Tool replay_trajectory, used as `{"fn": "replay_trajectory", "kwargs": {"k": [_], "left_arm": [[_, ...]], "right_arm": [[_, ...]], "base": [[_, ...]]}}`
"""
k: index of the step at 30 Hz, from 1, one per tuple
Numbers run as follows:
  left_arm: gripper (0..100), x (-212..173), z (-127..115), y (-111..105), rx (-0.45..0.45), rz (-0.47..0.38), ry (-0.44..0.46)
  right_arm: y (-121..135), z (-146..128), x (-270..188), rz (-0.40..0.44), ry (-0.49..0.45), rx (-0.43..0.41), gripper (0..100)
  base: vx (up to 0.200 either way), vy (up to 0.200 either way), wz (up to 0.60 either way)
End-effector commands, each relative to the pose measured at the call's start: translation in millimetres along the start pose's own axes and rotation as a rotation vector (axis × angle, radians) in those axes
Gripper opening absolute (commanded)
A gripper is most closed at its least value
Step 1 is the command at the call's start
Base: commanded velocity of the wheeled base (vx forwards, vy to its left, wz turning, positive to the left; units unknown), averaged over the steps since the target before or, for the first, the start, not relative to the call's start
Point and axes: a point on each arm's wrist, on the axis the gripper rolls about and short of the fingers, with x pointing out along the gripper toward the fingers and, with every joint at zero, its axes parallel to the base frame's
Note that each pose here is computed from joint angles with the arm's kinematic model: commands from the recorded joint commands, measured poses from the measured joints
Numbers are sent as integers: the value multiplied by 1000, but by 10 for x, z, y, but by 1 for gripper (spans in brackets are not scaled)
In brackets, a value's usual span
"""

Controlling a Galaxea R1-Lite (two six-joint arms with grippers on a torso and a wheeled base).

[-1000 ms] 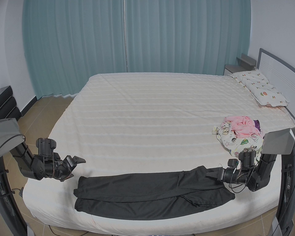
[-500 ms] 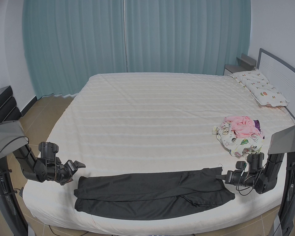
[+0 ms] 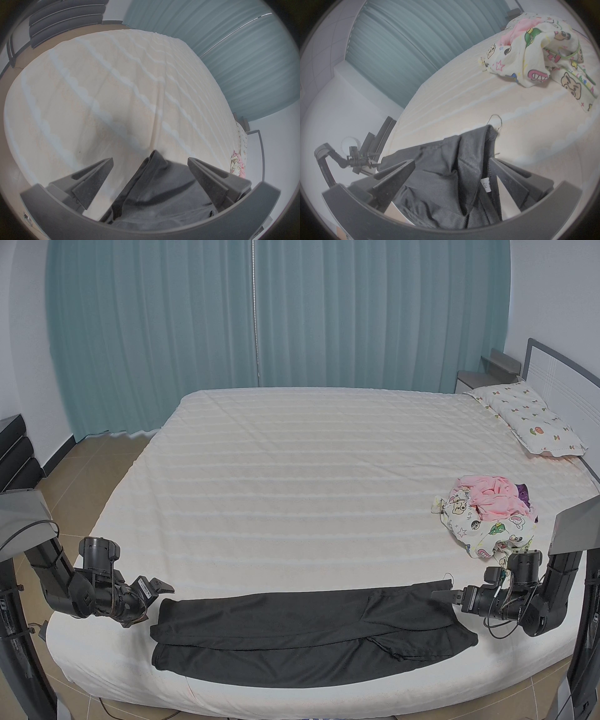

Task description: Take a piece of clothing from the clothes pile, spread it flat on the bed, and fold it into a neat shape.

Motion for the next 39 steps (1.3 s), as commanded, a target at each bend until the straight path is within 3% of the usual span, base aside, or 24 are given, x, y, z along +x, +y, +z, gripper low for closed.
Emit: {"fn": "replay_trajectory", "kwargs": {"k": [1,8,13,18,31,39], "left_arm": [[100,-131,-55,-13,-3,8,11],[100,-342,-27,-187,-79,-21,1],[100,-340,-252,-129,-87,8,62],[100,-363,-353,-86,-82,2,66],[100,-313,-407,-24,-98,23,85],[100,-206,-258,-332,-169,-11,-57]], "right_arm": [[103,139,-96,-8,-68,44,100],[324,172,-231,-84,-145,159,100],[524,6,-184,-95,-124,298,100],[541,-131,-143,-120,-85,379,100],[448,-241,-89,-105,-113,392,100],[450,-246,-109,-96,-127,387,100]], "base": [[0,0,0],[0,0,0],[0,0,0],[0,0,0],[-185,0,0],[0,0,0]]}}
